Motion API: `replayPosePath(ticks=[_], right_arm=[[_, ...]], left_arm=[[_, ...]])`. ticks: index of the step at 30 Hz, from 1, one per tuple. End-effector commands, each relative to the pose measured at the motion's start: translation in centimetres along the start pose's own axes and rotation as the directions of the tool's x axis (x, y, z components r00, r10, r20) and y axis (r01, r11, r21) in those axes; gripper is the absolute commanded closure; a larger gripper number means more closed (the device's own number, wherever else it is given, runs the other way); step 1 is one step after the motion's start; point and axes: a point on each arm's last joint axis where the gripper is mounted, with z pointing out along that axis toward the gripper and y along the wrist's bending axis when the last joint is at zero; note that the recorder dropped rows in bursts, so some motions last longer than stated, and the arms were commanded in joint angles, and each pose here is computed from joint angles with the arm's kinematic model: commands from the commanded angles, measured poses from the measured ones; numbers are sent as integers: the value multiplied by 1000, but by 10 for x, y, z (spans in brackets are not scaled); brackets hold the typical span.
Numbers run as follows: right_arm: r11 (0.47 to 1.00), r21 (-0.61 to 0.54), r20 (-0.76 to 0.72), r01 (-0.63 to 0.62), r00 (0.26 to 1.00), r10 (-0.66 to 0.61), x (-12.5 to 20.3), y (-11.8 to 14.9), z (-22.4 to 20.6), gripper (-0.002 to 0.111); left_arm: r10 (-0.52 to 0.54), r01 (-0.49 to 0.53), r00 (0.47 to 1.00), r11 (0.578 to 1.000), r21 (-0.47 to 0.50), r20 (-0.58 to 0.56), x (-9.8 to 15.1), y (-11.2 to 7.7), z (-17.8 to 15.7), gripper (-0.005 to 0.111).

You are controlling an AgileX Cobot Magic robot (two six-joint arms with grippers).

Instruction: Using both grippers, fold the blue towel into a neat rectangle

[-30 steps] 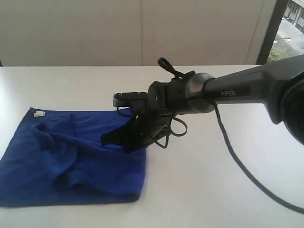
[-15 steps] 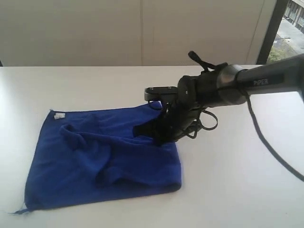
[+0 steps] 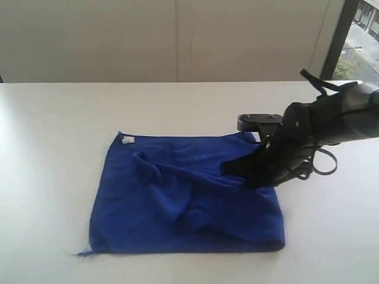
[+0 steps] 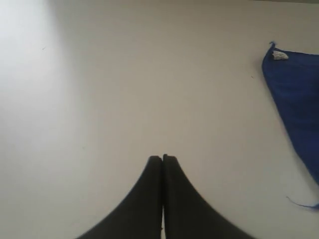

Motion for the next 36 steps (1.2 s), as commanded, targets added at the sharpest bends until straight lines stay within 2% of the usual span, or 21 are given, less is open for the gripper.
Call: replayPosePath(ticks=[1,12,24,29,33,36], right_arm=[[997,72,-128,7,992,2,26,-30,3,108],[989,146,-127,-25,991,44,42,-68,-9,108],[987,162,-78,-17,997,30,36,-78,-14,108],[989,149,94,-20,996,6,18,-72,-53,108],[990,137,248,-23,969,-12,6,-65,-100,108],[992,122,282,-33,959,-3,6,-61,-123,108]], left_arm=[[0,1,1000,1000,3,-2,1,0,1,107],[0,1,1000,1000,3,-2,1,0,1,107],[0,1,1000,1000,3,-2,1,0,1,107],[0,1,1000,1000,3,-2,1,0,1,107],[0,1,1000,1000,3,-2,1,0,1,107],[0,1,1000,1000,3,-2,1,0,1,107]])
